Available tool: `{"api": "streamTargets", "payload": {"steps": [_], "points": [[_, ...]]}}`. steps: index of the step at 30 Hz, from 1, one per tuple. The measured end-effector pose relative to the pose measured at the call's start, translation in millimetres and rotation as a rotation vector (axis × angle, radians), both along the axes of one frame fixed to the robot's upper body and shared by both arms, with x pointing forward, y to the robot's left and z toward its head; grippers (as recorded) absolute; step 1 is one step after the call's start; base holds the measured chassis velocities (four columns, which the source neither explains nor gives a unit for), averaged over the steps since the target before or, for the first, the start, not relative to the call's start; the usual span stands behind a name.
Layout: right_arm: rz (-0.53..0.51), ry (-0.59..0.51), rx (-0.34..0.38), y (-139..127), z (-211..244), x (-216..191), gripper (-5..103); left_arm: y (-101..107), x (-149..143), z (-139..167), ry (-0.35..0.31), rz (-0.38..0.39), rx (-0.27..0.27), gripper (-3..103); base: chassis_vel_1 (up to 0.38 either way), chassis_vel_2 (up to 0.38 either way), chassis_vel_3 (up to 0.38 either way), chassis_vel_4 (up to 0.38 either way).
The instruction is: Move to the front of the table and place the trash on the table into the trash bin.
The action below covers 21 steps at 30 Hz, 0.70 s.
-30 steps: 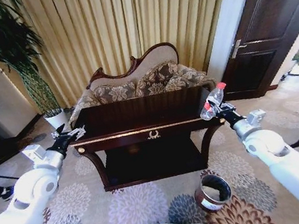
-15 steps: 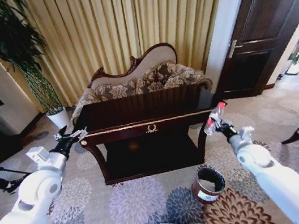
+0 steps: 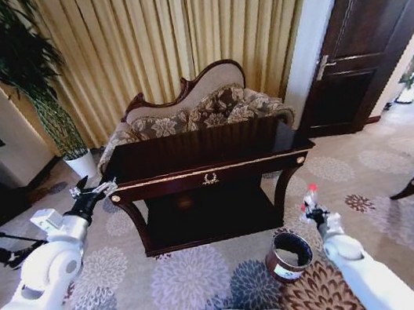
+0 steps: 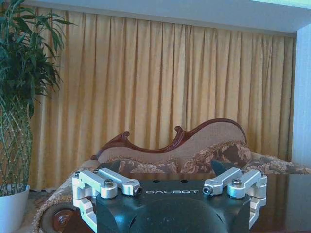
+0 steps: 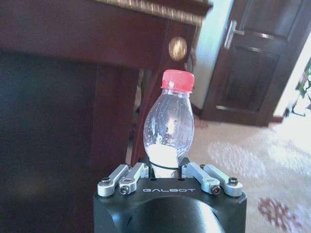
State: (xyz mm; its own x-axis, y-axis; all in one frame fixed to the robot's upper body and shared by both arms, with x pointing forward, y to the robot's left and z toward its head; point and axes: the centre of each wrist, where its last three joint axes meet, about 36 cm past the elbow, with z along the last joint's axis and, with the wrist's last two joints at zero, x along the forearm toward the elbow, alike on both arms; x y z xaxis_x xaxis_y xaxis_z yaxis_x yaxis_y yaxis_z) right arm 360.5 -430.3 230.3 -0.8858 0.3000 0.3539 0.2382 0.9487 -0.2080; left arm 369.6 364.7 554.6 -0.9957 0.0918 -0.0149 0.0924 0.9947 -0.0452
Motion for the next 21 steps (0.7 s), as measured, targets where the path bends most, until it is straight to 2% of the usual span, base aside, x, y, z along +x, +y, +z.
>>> {"api": "streamTargets", "payload": {"steps": [11,17,18,20,21], "points": [[-0.051,0.035,0.037,14.3,-48.7,-15.1,25,-4.4,0.6,-4.4,-0.010,-0.011,0.002,100,0.000,0.000,0.000,0.000],[-0.050,0.051,0.036,22.7,-59.7,-23.0,25,-2.9,1.5,-1.4,-0.019,-0.007,0.011,100,0.000,0.000,0.000,0.000],[-0.044,0.054,0.029,25.4,-61.7,-24.1,22,-2.7,1.6,-1.0,-0.019,-0.007,0.014,100,0.000,0.000,0.000,0.000],[-0.039,0.055,0.024,28.4,-63.3,-25.1,26,-2.7,1.5,-0.6,-0.020,-0.008,0.015,100,0.000,0.000,0.000,0.000],[-0.036,0.056,0.025,31.6,-64.5,-26.2,31,-3.7,1.1,0.1,-0.022,-0.012,0.015,100,0.000,0.000,0.000,0.000]]}}
